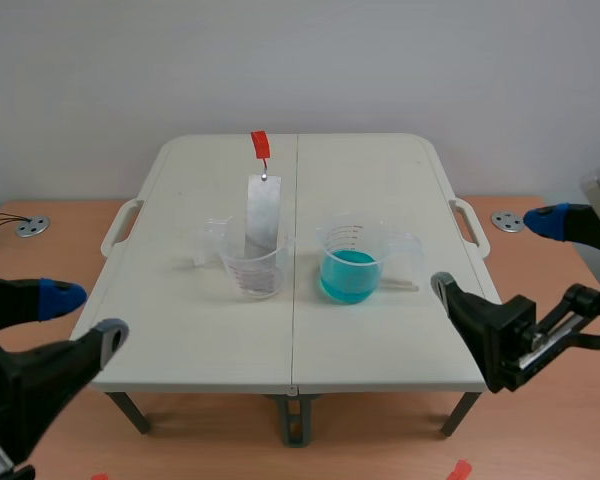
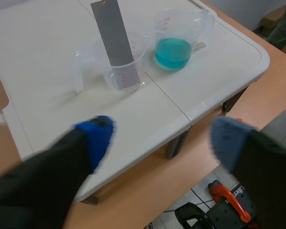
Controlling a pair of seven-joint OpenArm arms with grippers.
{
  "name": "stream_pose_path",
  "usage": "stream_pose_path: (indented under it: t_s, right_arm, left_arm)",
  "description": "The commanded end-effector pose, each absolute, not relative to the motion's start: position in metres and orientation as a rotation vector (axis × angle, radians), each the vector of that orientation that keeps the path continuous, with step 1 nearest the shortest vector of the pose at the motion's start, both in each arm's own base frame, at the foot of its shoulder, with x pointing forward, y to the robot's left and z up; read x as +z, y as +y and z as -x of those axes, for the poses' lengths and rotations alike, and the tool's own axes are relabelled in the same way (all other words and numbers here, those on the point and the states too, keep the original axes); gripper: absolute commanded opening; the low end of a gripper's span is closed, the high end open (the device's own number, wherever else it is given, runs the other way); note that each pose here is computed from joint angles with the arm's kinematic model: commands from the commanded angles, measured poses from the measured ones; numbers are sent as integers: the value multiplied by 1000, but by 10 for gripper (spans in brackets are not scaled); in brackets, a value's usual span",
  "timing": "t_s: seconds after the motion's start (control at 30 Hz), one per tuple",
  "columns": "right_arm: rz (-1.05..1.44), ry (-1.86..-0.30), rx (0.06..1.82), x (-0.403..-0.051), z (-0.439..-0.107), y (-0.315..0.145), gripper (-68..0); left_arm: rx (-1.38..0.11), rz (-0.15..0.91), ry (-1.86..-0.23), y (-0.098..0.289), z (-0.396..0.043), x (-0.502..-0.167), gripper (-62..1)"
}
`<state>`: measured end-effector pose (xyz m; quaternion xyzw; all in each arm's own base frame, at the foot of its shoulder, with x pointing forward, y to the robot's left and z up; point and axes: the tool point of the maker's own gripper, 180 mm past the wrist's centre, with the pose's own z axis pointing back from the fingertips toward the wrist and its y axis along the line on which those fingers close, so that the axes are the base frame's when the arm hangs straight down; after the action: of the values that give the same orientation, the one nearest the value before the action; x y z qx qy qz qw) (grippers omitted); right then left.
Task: Hold the metal plate by the orange handle, dip it into the blue solution, take it out and point at it, then put the plate back in the beaker on the left.
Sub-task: 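Lift the metal plate out of the left beaker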
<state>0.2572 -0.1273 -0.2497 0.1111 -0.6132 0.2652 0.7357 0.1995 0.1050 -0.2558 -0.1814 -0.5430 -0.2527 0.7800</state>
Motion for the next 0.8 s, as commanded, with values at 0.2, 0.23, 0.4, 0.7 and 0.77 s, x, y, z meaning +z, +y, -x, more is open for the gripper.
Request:
stream_pose_path:
  t_s: [0.2, 0.23, 0.4, 0.7, 0.77]
  right_arm:
    - [-328, -1470, 537, -213, -284, -107, -12]
    - [-344, -1475, 527, -210, -287, -105, -12]
    - [-428, -1483, 500, -201, -303, -94, -12]
    - [-494, -1482, 471, -197, -336, -90, -12]
    - [-498, -1480, 474, -199, -344, -88, -12]
  left_arm:
    - [-535, 402, -1199, 103, -201, -250, -597]
    - [-535, 402, -1194, 104, -200, -251, -597]
    - [-552, 386, -1132, 105, -185, -265, -597]
    - [-543, 398, -1045, 105, -160, -281, -597]
    - [-552, 392, -1041, 105, -159, -282, -597]
